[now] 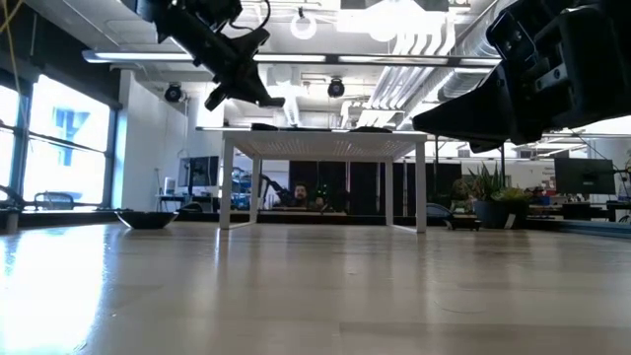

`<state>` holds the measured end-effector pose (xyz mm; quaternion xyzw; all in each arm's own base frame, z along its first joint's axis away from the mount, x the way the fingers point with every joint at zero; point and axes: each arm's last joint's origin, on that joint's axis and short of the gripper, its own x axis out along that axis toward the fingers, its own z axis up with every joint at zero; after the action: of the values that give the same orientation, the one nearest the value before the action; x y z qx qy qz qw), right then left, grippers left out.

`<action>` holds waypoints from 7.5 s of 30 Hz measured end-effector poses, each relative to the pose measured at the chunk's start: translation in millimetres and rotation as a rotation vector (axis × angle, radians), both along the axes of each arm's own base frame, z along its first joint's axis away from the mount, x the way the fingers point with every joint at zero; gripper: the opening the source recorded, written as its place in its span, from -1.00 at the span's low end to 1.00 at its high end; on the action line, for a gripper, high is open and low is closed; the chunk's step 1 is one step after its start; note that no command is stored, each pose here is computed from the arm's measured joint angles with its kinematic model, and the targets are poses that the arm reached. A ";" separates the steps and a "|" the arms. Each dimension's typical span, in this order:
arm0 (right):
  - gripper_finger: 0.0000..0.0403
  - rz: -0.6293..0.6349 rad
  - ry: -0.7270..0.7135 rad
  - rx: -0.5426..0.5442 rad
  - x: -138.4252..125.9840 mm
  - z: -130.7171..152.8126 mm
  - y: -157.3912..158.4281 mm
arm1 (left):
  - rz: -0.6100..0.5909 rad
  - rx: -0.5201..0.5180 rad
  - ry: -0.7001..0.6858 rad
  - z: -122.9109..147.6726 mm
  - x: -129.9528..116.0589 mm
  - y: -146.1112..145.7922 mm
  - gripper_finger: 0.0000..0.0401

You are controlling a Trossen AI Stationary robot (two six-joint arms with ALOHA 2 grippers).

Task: Pick & Place Mini shaped plates
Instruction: Stack the drop shaped bowl on top of the drop shaped bowls on the shelf, then stack the leaf shaped bowl on top of the leaf shaped bowls on the shelf

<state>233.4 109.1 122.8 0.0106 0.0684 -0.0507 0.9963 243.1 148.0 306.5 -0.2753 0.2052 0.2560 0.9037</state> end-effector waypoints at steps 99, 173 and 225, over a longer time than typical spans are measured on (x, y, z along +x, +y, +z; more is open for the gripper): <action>-0.99 0.032 0.055 0.072 -0.8 -6.0 0.9 | 0.136 -0.131 0.519 -70.9 -114.0 -18.0 -0.99; -0.99 0.101 0.017 -0.013 -13.6 4.5 22.5 | -0.170 -0.182 0.196 -70.1 -23.6 -224.8 -1.00; -0.94 0.051 0.049 0.076 -14.0 0.0 20.5 | -0.203 -0.034 0.184 -114.0 44.3 -182.6 -0.76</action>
<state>219.4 129.6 122.7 0.0455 0.0949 -0.0231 0.9942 287.4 -34.6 192.6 -0.2438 0.3182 0.1838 0.8975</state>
